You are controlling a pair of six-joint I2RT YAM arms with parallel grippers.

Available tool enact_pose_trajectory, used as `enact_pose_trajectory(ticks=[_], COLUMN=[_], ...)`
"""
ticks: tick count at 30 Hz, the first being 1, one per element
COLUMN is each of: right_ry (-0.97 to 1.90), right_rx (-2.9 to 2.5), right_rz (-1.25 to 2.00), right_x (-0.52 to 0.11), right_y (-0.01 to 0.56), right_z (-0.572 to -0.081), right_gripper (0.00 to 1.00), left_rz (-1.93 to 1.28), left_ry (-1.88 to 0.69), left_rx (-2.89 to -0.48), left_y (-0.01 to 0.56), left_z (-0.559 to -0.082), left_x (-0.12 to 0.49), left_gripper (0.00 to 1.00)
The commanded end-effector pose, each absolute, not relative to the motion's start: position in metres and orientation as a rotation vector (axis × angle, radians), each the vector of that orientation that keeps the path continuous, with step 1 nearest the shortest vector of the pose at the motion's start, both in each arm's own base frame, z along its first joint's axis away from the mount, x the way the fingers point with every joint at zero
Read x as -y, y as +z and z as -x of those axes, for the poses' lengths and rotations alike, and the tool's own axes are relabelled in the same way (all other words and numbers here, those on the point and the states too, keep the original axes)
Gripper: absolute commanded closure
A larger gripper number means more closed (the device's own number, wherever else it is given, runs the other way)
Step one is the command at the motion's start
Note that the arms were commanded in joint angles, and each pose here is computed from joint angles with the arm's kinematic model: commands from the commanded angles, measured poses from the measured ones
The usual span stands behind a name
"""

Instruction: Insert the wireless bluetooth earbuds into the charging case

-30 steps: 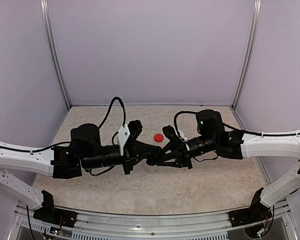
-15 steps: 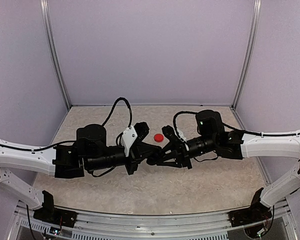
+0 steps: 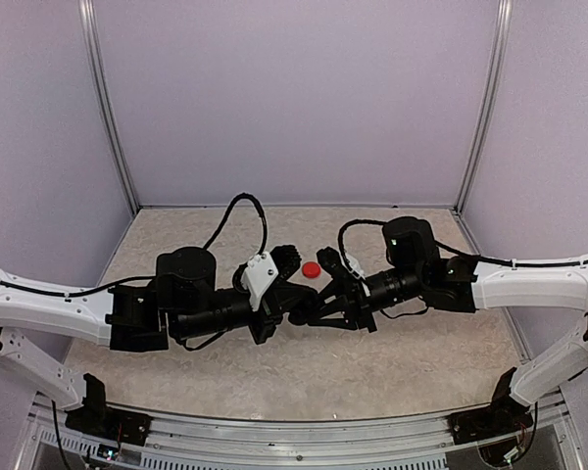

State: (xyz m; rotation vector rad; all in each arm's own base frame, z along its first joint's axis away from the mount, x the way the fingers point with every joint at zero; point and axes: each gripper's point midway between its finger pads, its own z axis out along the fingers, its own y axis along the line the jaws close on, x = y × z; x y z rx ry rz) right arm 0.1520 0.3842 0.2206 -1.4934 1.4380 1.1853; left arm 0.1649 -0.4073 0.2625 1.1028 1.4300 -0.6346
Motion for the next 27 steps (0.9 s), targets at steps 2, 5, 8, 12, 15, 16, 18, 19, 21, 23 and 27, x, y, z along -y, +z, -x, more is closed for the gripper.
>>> enact_pose_trajectory(ticks=[2,5,8,12,15,16,18,19,21,23,27], right_ry=[1.207,1.22,1.236,1.253,1.265,1.269,1.28,1.282,1.283,1.283,1.277], right_rx=[-1.335,-1.335,-1.336,-1.331,-1.339,-1.343,-1.344,-1.347,-1.349,-1.346,-1.352], right_rz=[1.465,1.45,1.433,1.427,1.431,1.431,1.433,1.432,1.43,1.43,1.422], right_x=[-0.385,-0.383,-0.381,-0.381,-0.383,-0.384,-0.385,-0.385,-0.385,-0.385,-0.385], right_y=[0.248,0.25,0.253,0.256,0.254,0.254,0.254,0.254,0.254,0.255,0.255], right_z=[-0.146,-0.147,-0.149,-0.15,-0.15,-0.15,-0.15,-0.15,-0.15,-0.15,-0.152], right_gripper=[1.0,1.0,1.0,1.0,1.0,1.0,1.0,1.0,1.0,1.0,1.0], left_rz=[-1.156,-1.163,-1.166,-1.162,-1.176,-1.185,-1.206,-1.218,-1.234,-1.252,-1.272], left_ry=[-0.579,-0.572,-0.573,-0.551,-0.553,-0.552,-0.545,-0.543,-0.537,-0.534,-0.55], left_rx=[-1.453,-1.459,-1.458,-1.457,-1.441,-1.434,-1.426,-1.424,-1.423,-1.422,-1.414], left_y=[0.251,0.249,0.25,0.25,0.252,0.252,0.25,0.249,0.245,0.241,0.241], left_z=[-0.162,-0.162,-0.161,-0.163,-0.158,-0.156,-0.154,-0.152,-0.15,-0.148,-0.144], left_x=[0.401,0.4,0.399,0.399,0.403,0.404,0.408,0.409,0.412,0.414,0.417], left_gripper=[1.0,1.0,1.0,1.0,1.0,1.0,1.0,1.0,1.0,1.0,1.0])
